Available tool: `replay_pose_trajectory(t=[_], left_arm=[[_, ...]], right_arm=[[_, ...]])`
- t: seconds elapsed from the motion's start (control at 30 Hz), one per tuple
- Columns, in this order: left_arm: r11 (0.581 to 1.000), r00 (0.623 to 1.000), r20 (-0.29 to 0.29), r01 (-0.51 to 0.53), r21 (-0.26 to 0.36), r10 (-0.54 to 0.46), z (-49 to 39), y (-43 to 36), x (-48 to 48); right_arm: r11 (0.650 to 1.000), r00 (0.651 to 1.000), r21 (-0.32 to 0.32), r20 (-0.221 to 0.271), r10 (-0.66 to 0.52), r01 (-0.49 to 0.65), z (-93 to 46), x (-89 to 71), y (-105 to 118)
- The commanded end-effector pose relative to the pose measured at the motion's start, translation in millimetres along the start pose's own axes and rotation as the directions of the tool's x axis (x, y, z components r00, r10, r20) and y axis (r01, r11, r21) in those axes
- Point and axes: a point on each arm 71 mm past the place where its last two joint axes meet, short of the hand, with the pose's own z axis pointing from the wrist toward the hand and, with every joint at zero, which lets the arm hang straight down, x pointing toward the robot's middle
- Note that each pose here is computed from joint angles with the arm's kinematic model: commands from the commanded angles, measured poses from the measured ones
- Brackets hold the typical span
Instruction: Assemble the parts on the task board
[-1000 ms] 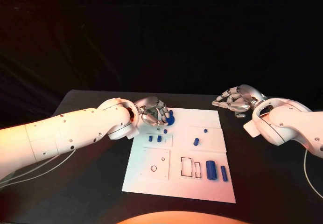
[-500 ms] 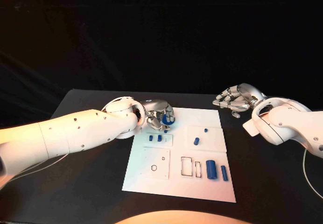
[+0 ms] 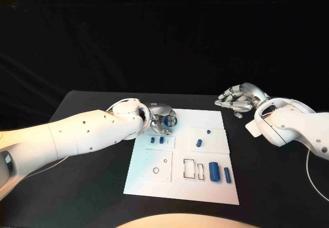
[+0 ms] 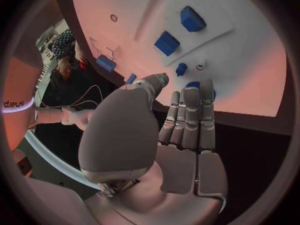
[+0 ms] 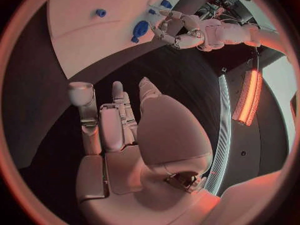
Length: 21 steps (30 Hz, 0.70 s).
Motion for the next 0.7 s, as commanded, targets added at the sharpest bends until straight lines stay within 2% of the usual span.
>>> replay_pose_trajectory(t=[0.03,0.33,0.7], left_arm=[[1.0,0.999,-0.03,-0.027,-0.007,0.027,2.0,-0.2,2.5],[0.999,0.997,-0.068,-0.027,-0.02,0.026,4.9,2.0,7.3],[1.0,0.996,-0.085,-0.013,-0.027,0.01,4.6,3.6,10.6]], right_arm=[[0.999,1.0,-0.033,0.008,-0.02,0.021,-0.3,0.3,2.7],[0.999,1.0,-0.033,0.007,-0.021,0.021,-0.4,0.6,2.5],[0.999,1.0,-0.03,0.006,-0.021,0.021,-0.5,0.7,2.2]])
